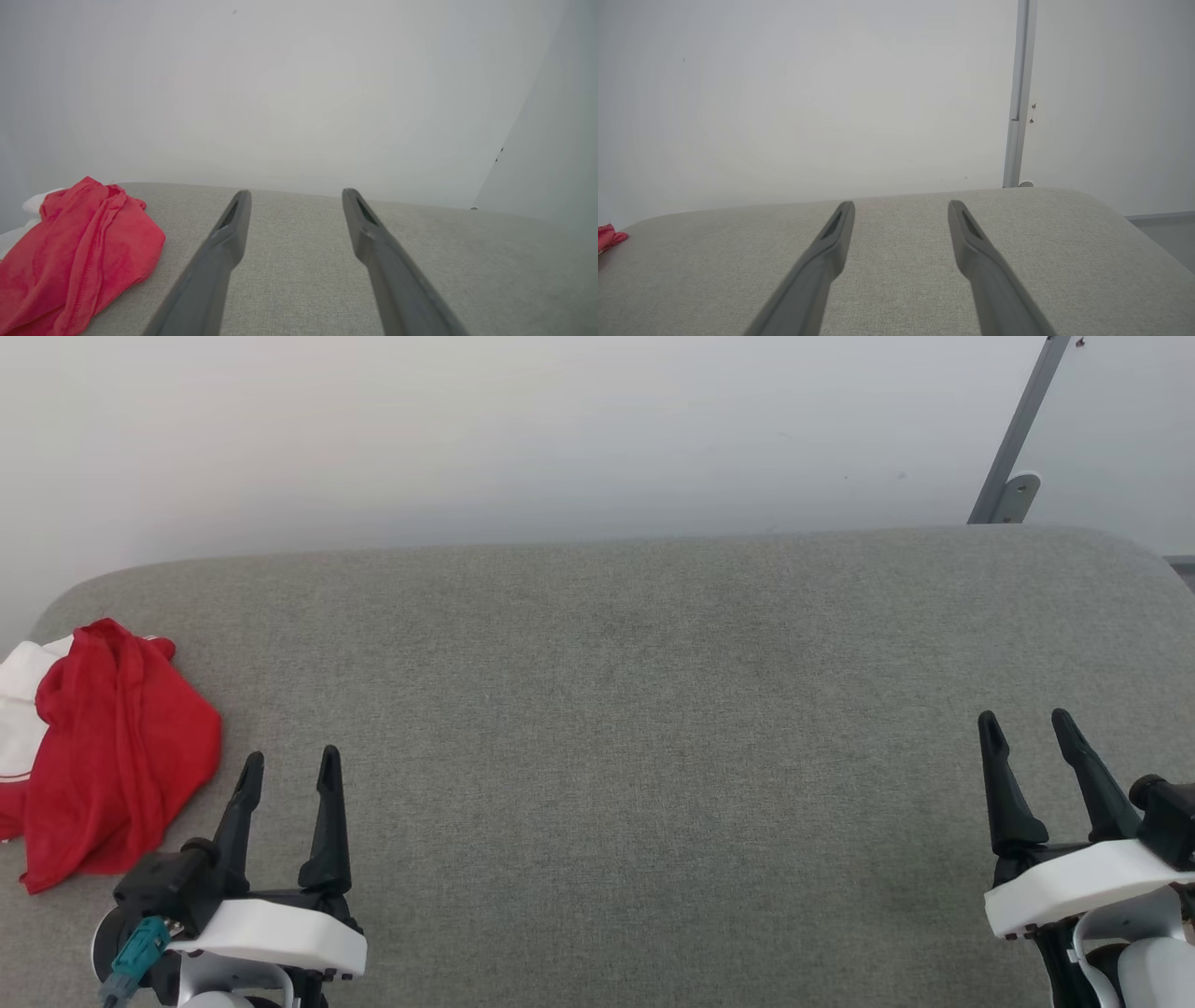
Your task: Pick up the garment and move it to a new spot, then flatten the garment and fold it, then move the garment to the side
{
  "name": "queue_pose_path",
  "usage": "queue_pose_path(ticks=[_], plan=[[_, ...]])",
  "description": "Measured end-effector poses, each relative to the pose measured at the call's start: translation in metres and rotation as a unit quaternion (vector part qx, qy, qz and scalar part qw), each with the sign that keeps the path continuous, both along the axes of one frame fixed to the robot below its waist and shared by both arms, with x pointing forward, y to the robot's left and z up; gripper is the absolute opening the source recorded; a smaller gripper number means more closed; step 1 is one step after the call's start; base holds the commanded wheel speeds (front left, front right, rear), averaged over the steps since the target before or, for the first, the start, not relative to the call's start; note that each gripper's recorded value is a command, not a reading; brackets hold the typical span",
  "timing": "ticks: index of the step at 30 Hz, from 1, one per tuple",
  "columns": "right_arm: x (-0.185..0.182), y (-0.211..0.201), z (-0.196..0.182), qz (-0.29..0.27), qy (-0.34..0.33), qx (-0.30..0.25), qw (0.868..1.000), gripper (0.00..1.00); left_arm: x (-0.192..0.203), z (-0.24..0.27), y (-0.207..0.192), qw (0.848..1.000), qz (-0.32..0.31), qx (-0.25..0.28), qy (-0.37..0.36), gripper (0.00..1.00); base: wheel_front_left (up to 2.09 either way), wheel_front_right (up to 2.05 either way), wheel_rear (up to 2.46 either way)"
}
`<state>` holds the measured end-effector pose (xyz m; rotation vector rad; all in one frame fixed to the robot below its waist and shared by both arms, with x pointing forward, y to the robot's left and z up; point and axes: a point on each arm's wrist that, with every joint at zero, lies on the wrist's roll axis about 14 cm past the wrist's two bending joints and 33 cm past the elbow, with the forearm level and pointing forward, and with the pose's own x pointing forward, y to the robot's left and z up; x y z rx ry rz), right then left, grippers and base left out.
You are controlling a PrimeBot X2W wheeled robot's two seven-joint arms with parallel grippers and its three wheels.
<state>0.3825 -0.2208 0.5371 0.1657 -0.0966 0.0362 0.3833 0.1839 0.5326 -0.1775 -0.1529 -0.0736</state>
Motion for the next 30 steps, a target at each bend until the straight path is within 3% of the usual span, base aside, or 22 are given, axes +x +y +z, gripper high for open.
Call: queue_pose_path(ticks=[11, 20, 30], plan=[[0.008, 0.023, 0.005, 0.034, -0.005, -0.005, 0.999, 1.00, -0.008, 0.000, 0.021, 0.999, 0.032, -0.002, 0.000, 1.00, 0.00, 0.00, 0.00], [0.027, 0.085, 0.011, 0.121, -0.007, -0.007, 0.993, 1.00, -0.040, 0.004, 0.078, 0.993, 0.122, 0.001, -0.003, 1.00, 0.00, 0.00, 0.00], [0.038, 0.166, 0.015, 0.226, -0.008, -0.010, 0.974, 1.00, -0.101, 0.006, 0.142, 0.972, 0.235, 0.003, 0.000, 1.00, 0.00, 0.00, 0.00]])
